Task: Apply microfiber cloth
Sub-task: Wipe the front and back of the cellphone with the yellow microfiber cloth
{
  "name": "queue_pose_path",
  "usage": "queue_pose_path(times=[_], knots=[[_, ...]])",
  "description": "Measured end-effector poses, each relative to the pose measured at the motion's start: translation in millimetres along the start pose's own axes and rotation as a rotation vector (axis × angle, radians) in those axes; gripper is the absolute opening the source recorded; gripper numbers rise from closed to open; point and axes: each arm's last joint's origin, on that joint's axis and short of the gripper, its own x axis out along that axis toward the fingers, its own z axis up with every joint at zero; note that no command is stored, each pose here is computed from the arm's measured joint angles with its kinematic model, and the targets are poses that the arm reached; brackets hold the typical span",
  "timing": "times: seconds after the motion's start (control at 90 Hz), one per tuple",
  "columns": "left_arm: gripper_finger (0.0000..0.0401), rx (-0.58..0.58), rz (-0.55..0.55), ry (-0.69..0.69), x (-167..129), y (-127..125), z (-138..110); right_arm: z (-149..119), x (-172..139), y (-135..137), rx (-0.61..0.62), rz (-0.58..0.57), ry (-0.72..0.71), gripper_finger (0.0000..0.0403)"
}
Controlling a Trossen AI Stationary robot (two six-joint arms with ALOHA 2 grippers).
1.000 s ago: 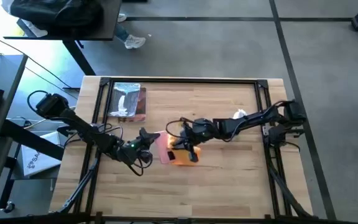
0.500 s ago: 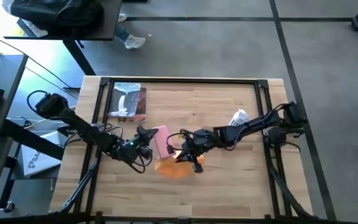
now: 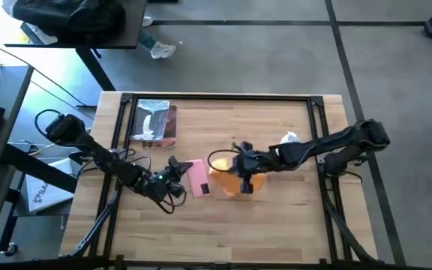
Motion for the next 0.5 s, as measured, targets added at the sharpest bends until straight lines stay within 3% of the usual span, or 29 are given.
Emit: queue_pose_path(times=[0.233,0.5], knots=[[0.0012,0.098,-0.119,-0.018,20,-45,10,-5,20,-3,0.035,0.007,0.037,0.0],[0.0012,0.119,-0.193,-0.009,38,-65,15,-10,67,18,0.031,0.234,-0.033,0.0]])
